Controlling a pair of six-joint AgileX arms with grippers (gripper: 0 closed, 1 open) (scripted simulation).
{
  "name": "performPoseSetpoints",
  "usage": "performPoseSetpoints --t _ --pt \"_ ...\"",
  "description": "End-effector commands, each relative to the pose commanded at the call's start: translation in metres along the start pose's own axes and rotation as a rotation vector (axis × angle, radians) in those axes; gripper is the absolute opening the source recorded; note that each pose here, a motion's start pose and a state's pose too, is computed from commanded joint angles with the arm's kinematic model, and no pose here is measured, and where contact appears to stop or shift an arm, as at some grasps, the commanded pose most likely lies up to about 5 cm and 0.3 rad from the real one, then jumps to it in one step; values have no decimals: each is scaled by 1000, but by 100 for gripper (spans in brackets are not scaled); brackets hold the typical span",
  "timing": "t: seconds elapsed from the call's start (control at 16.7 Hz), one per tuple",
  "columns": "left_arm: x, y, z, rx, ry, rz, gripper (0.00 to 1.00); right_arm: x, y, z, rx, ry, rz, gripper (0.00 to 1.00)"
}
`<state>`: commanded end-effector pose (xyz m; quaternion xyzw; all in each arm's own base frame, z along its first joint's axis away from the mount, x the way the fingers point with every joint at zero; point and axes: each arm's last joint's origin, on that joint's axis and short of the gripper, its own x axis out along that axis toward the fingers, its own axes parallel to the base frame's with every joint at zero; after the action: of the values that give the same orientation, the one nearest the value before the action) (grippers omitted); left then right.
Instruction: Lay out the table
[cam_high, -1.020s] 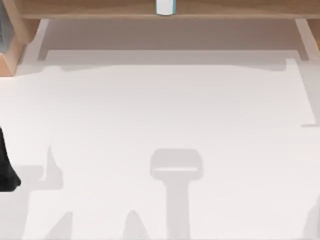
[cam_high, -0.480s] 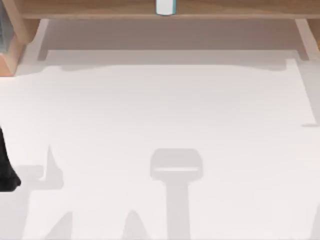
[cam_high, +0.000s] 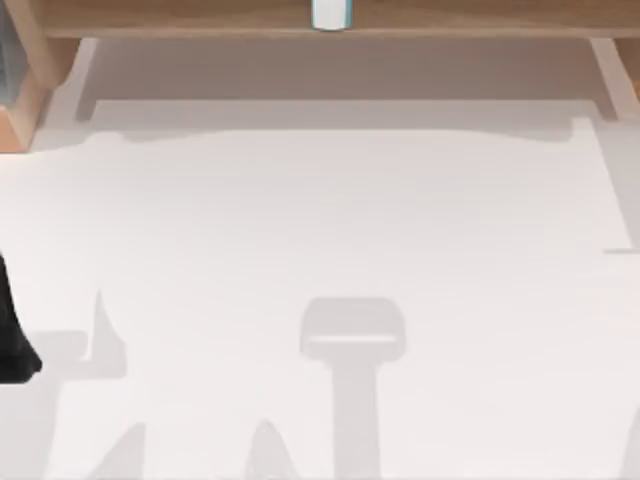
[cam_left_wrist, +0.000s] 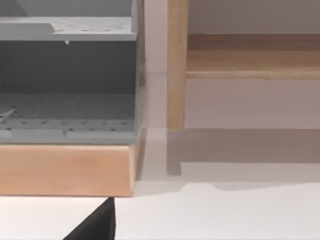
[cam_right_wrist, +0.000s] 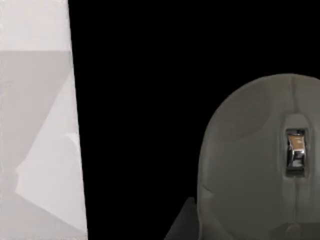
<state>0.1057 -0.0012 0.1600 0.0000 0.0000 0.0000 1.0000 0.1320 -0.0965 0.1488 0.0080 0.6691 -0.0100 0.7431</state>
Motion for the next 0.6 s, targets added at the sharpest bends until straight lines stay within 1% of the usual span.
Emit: performPoseSetpoints --t 0.6 --pt "0 0 0 0 0 0 100 -7 -12 -6 140 16 -55 0"
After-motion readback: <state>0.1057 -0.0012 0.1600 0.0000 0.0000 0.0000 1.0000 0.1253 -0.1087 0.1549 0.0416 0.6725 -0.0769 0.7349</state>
